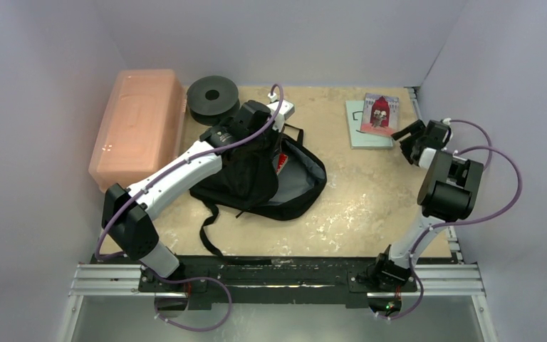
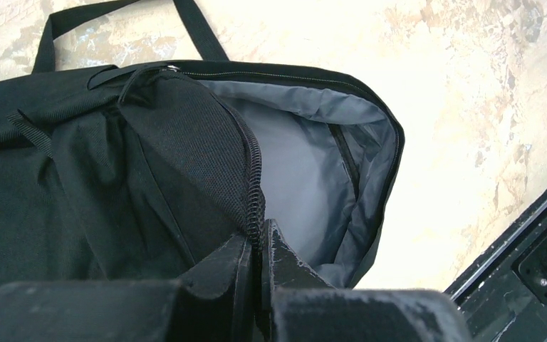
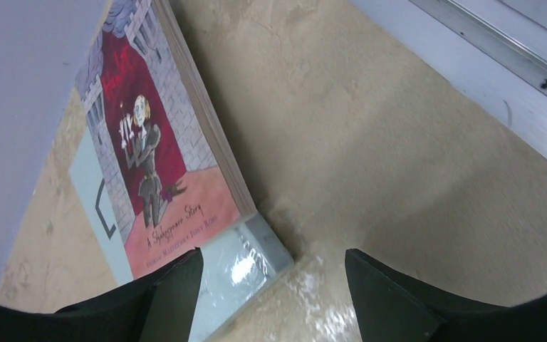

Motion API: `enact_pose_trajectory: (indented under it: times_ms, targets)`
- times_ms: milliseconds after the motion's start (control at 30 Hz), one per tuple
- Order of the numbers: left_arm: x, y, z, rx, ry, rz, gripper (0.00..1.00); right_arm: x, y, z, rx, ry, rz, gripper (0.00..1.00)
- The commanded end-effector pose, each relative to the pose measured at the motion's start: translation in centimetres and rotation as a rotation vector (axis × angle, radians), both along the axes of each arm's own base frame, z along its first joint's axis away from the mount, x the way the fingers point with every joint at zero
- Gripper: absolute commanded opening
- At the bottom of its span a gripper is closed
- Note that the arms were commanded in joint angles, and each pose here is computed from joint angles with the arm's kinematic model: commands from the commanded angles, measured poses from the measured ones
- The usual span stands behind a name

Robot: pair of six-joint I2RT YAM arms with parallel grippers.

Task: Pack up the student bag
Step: Pick up the book from the center of the board.

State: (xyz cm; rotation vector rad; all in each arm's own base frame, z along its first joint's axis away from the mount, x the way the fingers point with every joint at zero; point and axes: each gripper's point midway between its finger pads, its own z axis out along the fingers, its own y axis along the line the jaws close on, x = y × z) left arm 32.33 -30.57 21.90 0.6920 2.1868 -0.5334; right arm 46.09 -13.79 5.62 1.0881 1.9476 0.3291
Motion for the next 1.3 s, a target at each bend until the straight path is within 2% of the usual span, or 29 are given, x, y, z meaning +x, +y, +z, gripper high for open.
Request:
enact_pose_trajectory:
  times_ms: [0, 267, 400, 467, 600, 767, 933, 1000, 1267]
  targets:
    - [-0.2, -1.0, 0.6, -0.038, -0.012, -0.030, 0.00, 3.9, -0.5, 1.8, -0.008, -0.105, 0.069, 0.76]
    - [-0.1, -1.1, 0.4, -0.035, -0.010, -0.033, 0.00, 6.7, -0.4, 1.1, 0.090, -0.199, 0.050, 0.70]
    - [-0.2, -1.2, 0.5, -0.039, -0.012, -0.036, 0.00, 7.7, 0.3, 0.1, 0.176, -0.247, 0.059, 0.56]
    - [-0.3, -1.2, 0.7, -0.045, -0.014, -0.041, 0.00, 7.8, 0.6, -0.4, 0.202, -0.259, 0.055, 0.52]
    - [-0.3, -1.1, 0.8, -0.045, -0.022, -0.040, 0.00, 7.8, 0.7, -0.4, 0.201, -0.277, 0.060, 0.46]
    - [-0.3, -1.1, 1.0, -0.050, -0.028, -0.042, 0.00, 8.2, 1.0, 0.0, 0.203, -0.292, 0.083, 0.30]
    - [-0.3, -1.0, 1.1, -0.048, -0.032, -0.042, 0.00, 8.6, 0.6, 2.6, 0.173, -0.325, 0.088, 0.06]
    - [-0.3, -1.0, 1.1, -0.045, -0.031, -0.042, 0.00, 8.7, 0.3, 4.4, 0.146, -0.337, 0.089, 0.01]
    - [-0.3, -0.9, 1.2, -0.046, -0.033, -0.039, 0.00, 7.6, 2.7, 11.4, 0.005, -0.356, 0.145, 0.00]
